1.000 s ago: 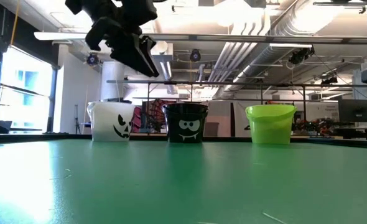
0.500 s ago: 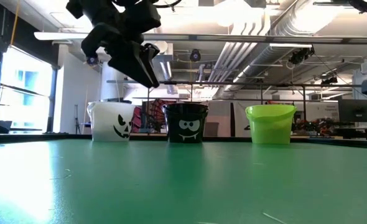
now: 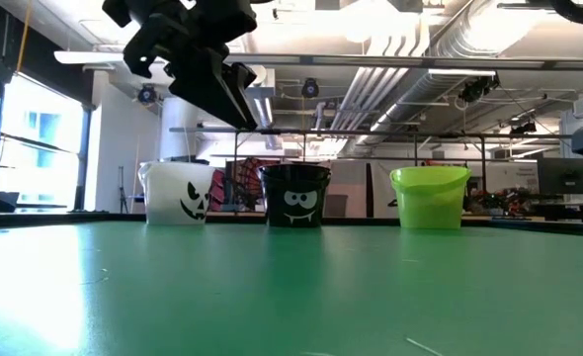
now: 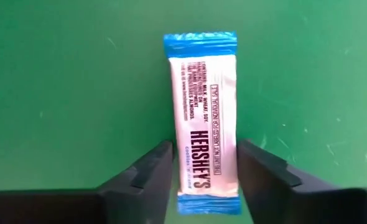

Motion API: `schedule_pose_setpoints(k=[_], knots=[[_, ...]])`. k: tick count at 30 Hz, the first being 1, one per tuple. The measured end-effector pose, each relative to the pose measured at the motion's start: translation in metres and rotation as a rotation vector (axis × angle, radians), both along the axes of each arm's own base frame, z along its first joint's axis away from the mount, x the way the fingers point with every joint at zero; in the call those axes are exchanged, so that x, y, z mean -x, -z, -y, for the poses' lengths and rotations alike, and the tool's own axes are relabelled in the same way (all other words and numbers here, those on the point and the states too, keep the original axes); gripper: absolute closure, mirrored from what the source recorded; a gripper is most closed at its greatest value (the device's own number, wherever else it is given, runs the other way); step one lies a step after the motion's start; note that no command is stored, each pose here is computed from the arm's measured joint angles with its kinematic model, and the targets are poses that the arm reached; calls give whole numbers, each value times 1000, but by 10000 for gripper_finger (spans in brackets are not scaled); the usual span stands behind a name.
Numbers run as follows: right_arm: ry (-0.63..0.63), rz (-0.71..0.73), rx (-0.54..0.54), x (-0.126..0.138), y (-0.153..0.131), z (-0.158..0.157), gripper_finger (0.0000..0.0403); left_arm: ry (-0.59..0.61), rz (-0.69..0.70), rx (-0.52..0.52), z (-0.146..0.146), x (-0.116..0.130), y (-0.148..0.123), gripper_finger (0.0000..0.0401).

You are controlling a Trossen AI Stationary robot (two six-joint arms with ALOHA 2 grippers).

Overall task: Sort candy by brand, put in halloween buckets
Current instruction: Put the white chocolate bar into the white bucket

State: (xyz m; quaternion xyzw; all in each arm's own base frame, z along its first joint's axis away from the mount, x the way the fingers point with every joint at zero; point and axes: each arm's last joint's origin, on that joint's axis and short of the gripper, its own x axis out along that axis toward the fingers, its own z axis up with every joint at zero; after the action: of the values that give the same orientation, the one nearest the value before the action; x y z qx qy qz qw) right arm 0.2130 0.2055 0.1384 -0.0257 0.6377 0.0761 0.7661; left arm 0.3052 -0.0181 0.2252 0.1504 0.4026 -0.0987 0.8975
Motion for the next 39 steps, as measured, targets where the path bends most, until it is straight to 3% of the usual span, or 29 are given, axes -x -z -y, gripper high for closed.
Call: schedule_pose_setpoints(k=[7, 20, 23, 30, 39], knots=[[8, 33, 35, -6, -9, -3, 320, 12, 3, 18, 9, 0, 0, 284], [35, 66, 108, -15, -25, -2, 314, 39, 0, 49, 28, 3, 0, 284], [46, 76, 122, -20, -25, 4, 314, 45, 58, 79, 32, 5, 5, 284], [27, 128, 220, -42, -26, 31, 313, -3, 232, 180, 34, 30, 23, 284], [34, 283, 309, -87, -32, 83, 313, -96, 410, 166, 27, 78, -13, 284]])
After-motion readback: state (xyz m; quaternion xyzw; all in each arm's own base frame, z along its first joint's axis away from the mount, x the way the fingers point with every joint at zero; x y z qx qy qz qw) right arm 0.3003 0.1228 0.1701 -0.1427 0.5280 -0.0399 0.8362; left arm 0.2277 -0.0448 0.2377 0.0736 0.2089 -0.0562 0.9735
